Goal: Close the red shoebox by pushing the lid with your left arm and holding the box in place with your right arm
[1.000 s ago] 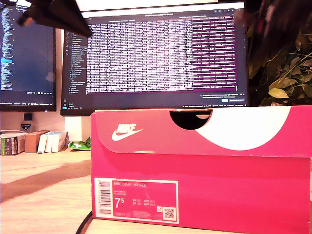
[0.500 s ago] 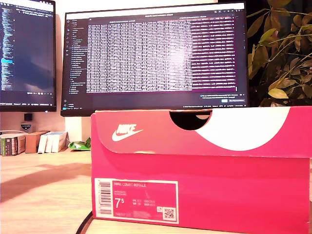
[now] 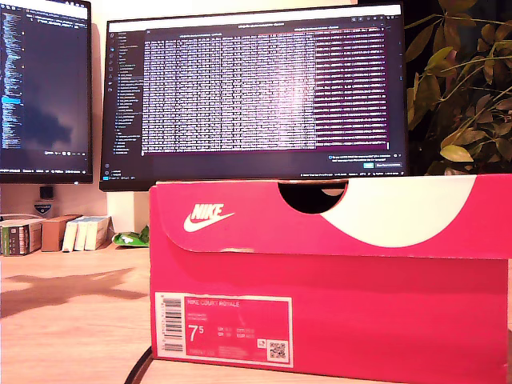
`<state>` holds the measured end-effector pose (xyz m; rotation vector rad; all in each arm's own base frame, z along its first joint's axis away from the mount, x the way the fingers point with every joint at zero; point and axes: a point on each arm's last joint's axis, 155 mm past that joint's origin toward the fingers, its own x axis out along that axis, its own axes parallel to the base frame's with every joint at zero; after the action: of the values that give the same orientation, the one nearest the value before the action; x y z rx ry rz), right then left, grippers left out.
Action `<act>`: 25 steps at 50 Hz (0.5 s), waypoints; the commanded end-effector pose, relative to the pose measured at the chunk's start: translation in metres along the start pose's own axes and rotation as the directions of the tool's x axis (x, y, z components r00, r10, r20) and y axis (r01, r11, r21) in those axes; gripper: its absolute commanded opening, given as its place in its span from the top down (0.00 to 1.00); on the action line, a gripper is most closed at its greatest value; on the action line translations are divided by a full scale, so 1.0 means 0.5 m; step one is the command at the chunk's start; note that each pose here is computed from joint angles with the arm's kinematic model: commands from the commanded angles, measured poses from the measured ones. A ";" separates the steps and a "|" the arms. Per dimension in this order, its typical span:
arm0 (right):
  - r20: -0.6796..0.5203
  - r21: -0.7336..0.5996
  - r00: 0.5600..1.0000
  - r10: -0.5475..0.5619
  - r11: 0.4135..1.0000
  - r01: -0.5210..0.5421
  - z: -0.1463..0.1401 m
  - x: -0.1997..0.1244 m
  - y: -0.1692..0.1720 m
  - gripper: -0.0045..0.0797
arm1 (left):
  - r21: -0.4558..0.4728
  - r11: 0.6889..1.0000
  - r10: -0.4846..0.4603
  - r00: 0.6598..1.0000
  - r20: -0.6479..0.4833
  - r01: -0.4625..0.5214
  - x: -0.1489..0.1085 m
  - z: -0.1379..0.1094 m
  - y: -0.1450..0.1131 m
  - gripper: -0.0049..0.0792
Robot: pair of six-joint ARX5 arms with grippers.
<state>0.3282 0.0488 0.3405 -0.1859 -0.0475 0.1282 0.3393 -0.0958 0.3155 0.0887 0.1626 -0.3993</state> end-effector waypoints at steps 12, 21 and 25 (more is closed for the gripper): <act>0.030 0.007 0.997 -0.074 0.997 0.074 -0.063 -0.021 -0.064 0.96 | 0.006 0.999 0.038 0.999 0.030 -0.038 -0.004 -0.046 0.025 0.96; 0.103 0.024 0.990 -0.094 0.995 0.092 -0.038 -0.050 -0.091 0.96 | 0.004 1.000 0.025 0.998 0.057 -0.025 -0.009 -0.046 0.027 0.96; 0.125 0.032 0.989 -0.073 0.997 0.070 -0.027 -0.059 -0.084 0.96 | -0.006 1.000 0.014 0.997 0.077 -0.014 -0.011 -0.038 0.023 0.96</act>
<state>0.3036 0.0003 0.3473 -0.1586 -0.1992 0.0578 0.3365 -0.0809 0.3108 0.0762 0.0745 -0.3846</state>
